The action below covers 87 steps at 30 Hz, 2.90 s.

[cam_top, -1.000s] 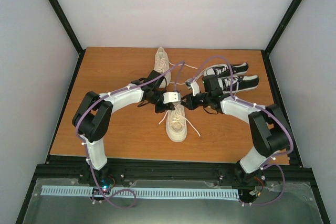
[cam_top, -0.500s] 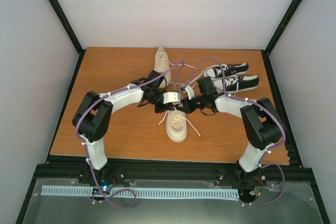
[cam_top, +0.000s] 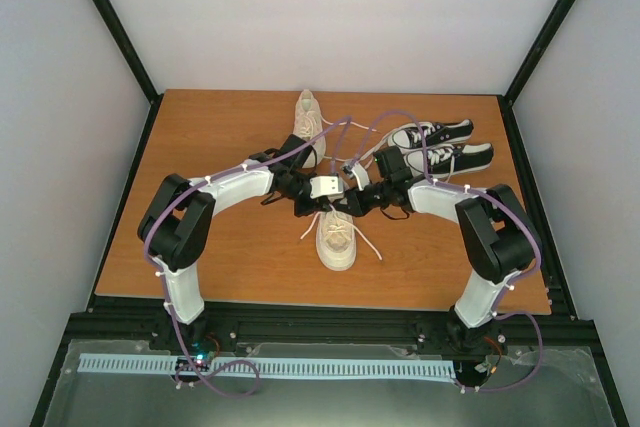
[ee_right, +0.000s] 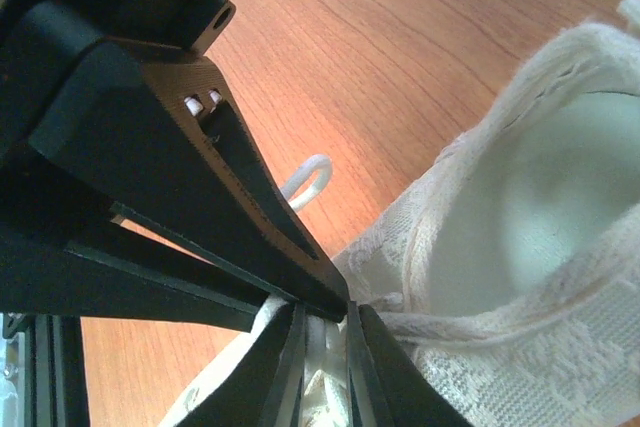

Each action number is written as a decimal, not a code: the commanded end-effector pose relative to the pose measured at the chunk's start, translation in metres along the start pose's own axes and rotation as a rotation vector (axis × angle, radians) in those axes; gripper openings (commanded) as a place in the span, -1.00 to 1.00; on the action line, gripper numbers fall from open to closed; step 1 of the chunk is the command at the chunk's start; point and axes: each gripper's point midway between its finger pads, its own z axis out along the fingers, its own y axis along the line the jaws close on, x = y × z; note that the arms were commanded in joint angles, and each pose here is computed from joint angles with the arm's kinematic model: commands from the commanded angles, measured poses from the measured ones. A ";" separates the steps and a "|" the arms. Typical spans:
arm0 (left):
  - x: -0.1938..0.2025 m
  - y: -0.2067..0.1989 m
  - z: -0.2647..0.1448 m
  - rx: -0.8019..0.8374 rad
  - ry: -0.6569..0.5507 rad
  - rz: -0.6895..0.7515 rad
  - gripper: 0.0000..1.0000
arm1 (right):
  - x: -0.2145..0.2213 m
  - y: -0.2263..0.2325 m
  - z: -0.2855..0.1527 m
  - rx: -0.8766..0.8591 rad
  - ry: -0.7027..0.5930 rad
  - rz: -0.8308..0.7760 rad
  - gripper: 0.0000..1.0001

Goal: Tie the shoes

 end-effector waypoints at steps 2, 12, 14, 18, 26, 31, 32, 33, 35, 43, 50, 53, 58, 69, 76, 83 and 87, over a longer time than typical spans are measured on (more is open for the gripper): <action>-0.029 0.012 -0.010 -0.044 -0.081 0.041 -0.98 | 0.007 0.012 0.007 -0.038 0.037 -0.032 -0.86; -0.020 0.004 -0.010 -0.016 -0.046 0.054 -0.70 | -0.012 0.006 -0.010 0.081 -0.036 -0.051 -0.94; -0.017 0.003 -0.011 -0.018 -0.033 0.061 -0.58 | -0.015 0.008 -0.014 0.087 -0.049 -0.055 -0.94; -0.010 0.004 -0.014 -0.043 -0.004 0.081 -0.41 | -0.018 0.008 -0.020 0.116 -0.064 -0.062 -0.94; -0.004 0.014 -0.024 -0.101 0.039 0.094 -0.10 | -0.014 0.003 -0.028 0.161 -0.065 -0.056 -0.95; 0.010 0.019 -0.031 -0.101 0.067 0.075 -0.28 | -0.011 0.003 -0.031 0.166 -0.064 -0.054 -0.94; 0.013 0.020 -0.031 -0.099 0.072 0.072 -0.37 | -0.010 0.004 -0.031 0.163 -0.063 -0.052 -0.94; 0.014 0.019 -0.032 -0.097 0.075 0.074 -0.43 | -0.010 0.004 -0.031 0.162 -0.064 -0.052 -0.95; 0.015 0.019 -0.032 -0.094 0.079 0.074 -0.54 | -0.010 0.005 -0.030 0.156 -0.062 -0.051 -0.94; 0.024 0.015 -0.040 -0.089 0.090 0.061 -0.98 | -0.005 -0.006 -0.035 0.225 -0.051 -0.038 -0.94; 0.043 0.005 -0.036 -0.051 0.126 0.031 -0.99 | 0.008 -0.024 -0.049 0.336 -0.055 0.012 -0.94; 0.048 0.001 -0.033 -0.033 0.134 0.019 -0.98 | 0.015 -0.030 -0.055 0.377 -0.059 0.036 -0.95; 0.057 -0.002 -0.030 -0.021 0.165 0.004 -0.98 | 0.029 -0.038 -0.067 0.444 -0.057 0.081 -0.95; 0.064 -0.004 -0.027 -0.011 0.182 0.000 -0.98 | 0.051 -0.048 -0.077 0.475 -0.056 0.191 -0.94; 0.056 -0.006 -0.024 0.014 0.147 -0.009 -0.98 | 0.039 -0.035 -0.065 0.338 -0.097 0.205 -0.94; 0.044 -0.005 -0.021 0.022 0.118 -0.014 -0.98 | 0.035 -0.024 -0.057 0.241 -0.085 0.194 -0.71; 0.041 -0.004 -0.020 0.023 0.116 -0.013 -0.98 | 0.032 -0.021 -0.057 0.229 -0.079 0.171 -0.31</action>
